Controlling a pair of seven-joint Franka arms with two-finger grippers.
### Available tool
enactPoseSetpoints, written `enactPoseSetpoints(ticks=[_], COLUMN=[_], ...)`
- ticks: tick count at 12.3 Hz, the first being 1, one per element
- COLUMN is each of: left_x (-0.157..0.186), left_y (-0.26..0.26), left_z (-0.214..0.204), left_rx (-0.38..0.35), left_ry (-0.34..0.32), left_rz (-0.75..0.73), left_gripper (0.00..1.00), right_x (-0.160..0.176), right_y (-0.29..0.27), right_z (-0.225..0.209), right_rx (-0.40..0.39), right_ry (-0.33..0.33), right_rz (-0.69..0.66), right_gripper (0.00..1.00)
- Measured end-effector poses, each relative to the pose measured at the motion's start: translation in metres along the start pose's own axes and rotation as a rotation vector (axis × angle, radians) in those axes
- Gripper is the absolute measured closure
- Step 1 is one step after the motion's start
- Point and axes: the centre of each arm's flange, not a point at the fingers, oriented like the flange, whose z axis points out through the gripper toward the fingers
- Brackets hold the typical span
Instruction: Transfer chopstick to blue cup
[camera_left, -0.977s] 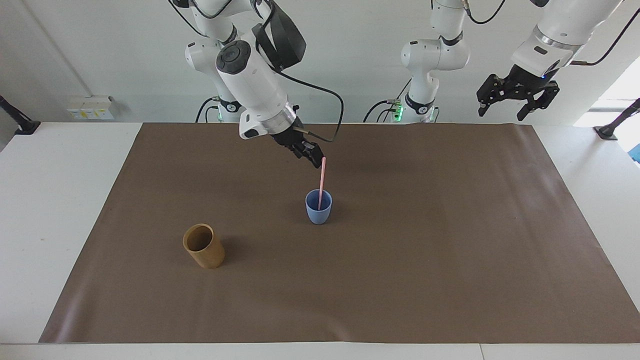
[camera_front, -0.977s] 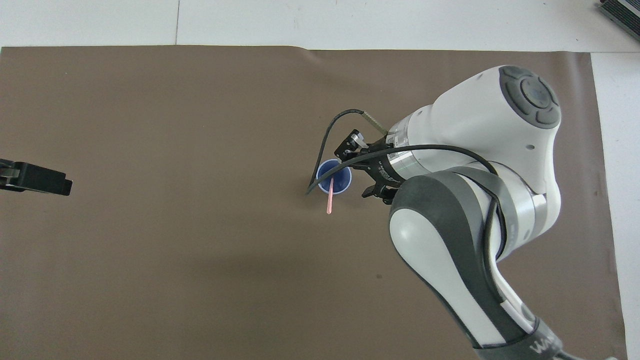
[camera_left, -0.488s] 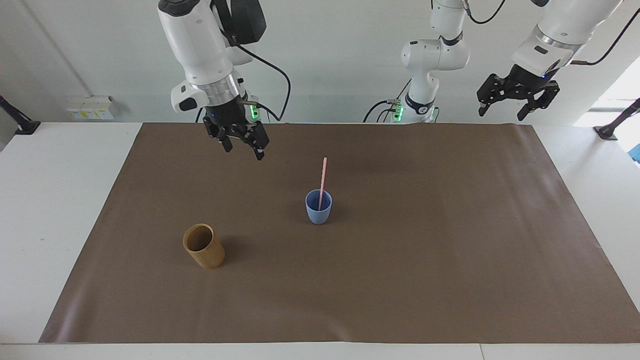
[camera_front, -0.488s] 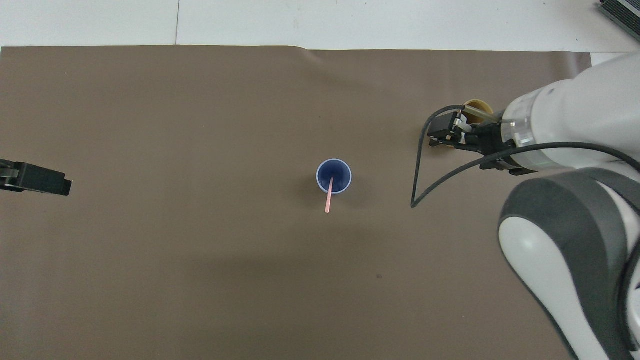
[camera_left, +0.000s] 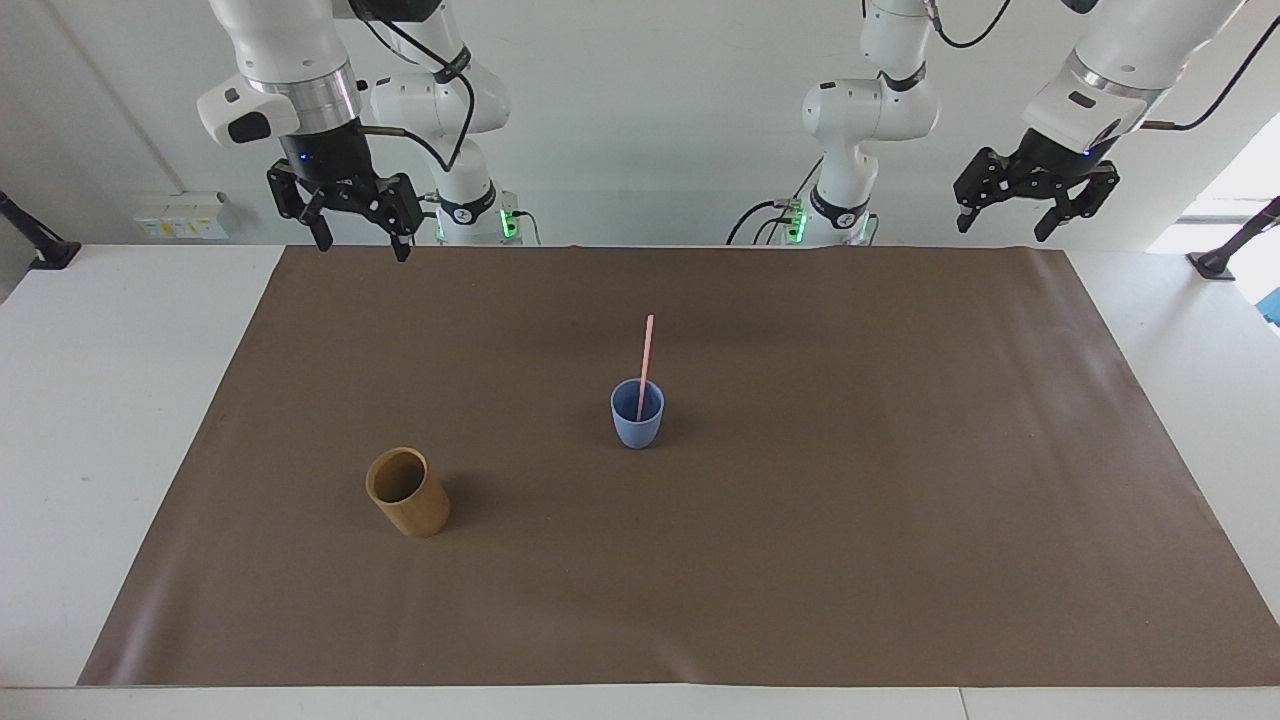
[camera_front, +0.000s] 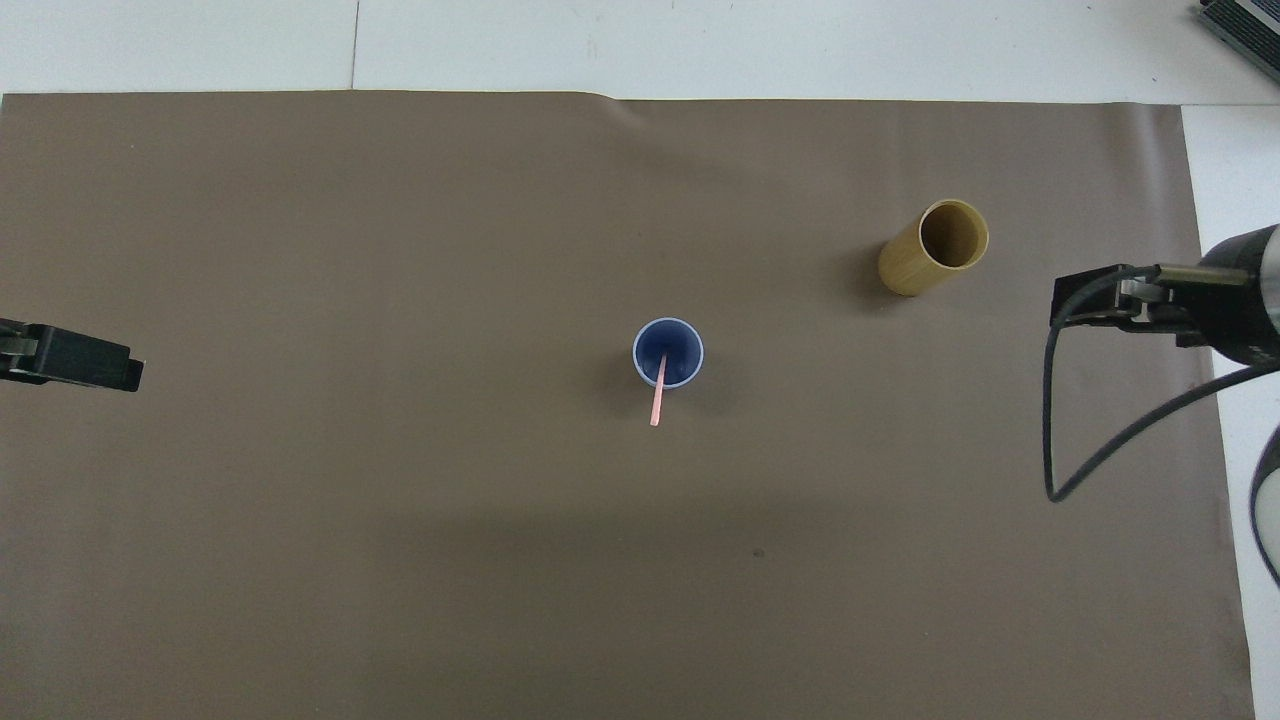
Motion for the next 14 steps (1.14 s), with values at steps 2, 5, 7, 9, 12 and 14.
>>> enactPoseSetpoints(ticks=[2, 5, 7, 9, 12, 14], left_x=[0.0, -0.001, -0.002, -0.002, -0.002, -0.002], left_y=[0.0, -0.009, -0.021, -0.018, -0.016, -0.017], left_z=[0.0, 0.0, -0.001, 0.0, 0.0, 0.0], left_rx=[0.0, 0.0, -0.001, 0.0, 0.0, 0.0], left_ry=[0.0, 0.0, 0.001, 0.0, 0.0, -0.001], left_rz=[0.0, -0.018, -0.038, -0.033, -0.03, -0.032], left_gripper=[0.0, 0.0, 0.0, 0.0, 0.0, 0.0], right_x=[-0.008, -0.007, -0.003, -0.004, -0.007, -0.008], right_y=[0.013, 0.026, 0.026, 0.025, 0.025, 0.025], right_z=[-0.016, -0.035, -0.032, -0.031, -0.03, -0.03], right_rx=[-0.017, 0.003, 0.018, 0.022, 0.023, 0.024], right_ry=[-0.045, -0.069, -0.076, -0.087, -0.095, -0.096], right_rz=[-0.007, 0.013, 0.014, 0.013, 0.012, 0.011], right_gripper=[0.0, 0.0, 0.0, 0.0, 0.0, 0.0])
